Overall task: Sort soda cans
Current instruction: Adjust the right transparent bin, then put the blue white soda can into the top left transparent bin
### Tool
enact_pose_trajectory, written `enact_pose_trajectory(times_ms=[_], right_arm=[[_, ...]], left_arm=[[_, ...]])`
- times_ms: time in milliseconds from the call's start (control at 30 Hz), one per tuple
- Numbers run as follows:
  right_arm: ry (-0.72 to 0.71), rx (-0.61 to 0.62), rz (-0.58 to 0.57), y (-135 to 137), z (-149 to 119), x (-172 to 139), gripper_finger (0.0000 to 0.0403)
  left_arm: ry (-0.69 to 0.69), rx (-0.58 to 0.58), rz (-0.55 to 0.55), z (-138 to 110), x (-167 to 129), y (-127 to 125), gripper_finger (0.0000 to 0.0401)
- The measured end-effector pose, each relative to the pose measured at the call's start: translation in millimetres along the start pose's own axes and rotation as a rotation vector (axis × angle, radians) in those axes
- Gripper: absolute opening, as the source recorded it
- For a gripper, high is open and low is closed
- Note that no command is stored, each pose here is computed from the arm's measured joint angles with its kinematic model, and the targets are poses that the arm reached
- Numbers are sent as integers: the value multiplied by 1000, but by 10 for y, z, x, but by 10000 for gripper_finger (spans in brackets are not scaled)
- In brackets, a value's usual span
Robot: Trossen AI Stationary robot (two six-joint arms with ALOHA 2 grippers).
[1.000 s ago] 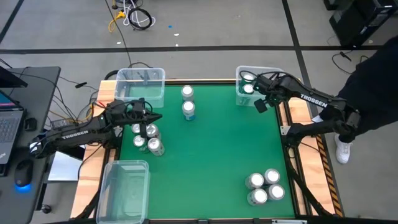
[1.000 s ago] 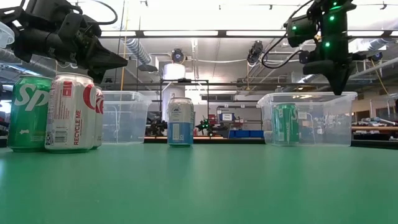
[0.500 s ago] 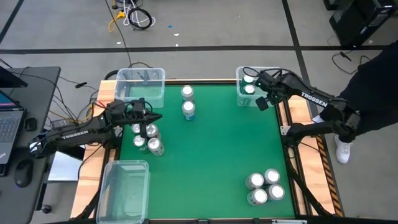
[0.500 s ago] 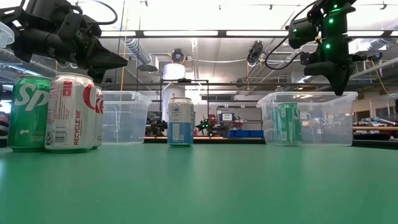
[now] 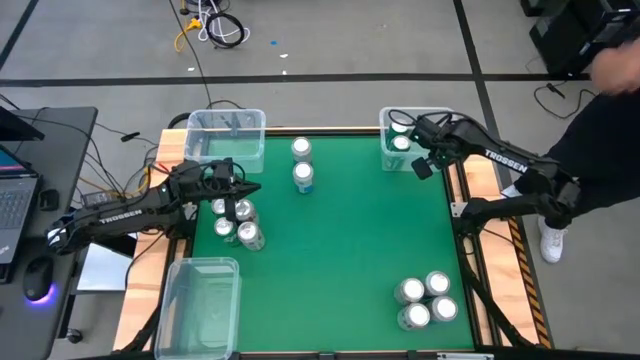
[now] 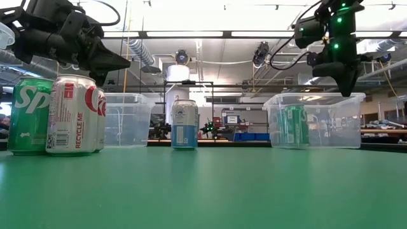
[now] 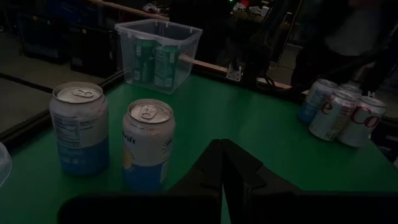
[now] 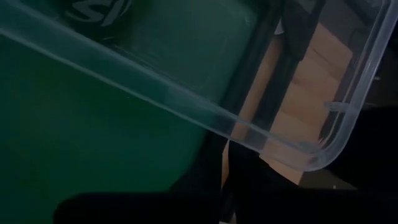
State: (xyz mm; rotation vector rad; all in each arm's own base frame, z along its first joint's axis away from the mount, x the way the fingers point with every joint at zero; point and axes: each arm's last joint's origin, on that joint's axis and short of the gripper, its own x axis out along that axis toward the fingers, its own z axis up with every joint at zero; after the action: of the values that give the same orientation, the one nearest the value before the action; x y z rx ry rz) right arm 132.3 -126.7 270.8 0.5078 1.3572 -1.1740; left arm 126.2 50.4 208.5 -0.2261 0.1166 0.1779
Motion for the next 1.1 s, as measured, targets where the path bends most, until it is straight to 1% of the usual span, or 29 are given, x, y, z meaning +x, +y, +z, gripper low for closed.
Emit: enact_pose_trajectory(times_ms=[133, 300, 400, 467, 567, 667, 767, 867, 933, 1100], right_arm=[[-19, -8, 10, 10, -42, -49, 44], [-60, -15, 28, 8, -93, -121, 73], [-82, -18, 41, -3, -131, -164, 88], [-97, -21, 50, -8, -155, -191, 96], [-123, -21, 66, -11, -181, -228, 104], [-147, -16, 83, -4, -191, -253, 108], [-165, -19, 94, 11, -192, -269, 107], [-178, -25, 103, 32, -189, -279, 108], [-188, -29, 111, 48, -187, -286, 109], [-200, -45, 121, 79, -193, -302, 109]], left_arm=[[8, -13, 9, 51, -4, -7, 7], [74, -5, 25, 230, 36, -27, 7], [106, 11, 59, 374, 104, -25, 7], [128, 11, 84, 456, 181, -11, 7], [179, 0, 94, 531, 331, 18, 7], [228, 34, 58, 602, 501, 42, 8], [294, 58, 18, 604, 695, 83, 14], [348, 48, 15, 591, 867, 130, 31], [368, 42, 17, 591, 965, 158, 51], [398, 26, 22, 574, 1149, 213, 122]])
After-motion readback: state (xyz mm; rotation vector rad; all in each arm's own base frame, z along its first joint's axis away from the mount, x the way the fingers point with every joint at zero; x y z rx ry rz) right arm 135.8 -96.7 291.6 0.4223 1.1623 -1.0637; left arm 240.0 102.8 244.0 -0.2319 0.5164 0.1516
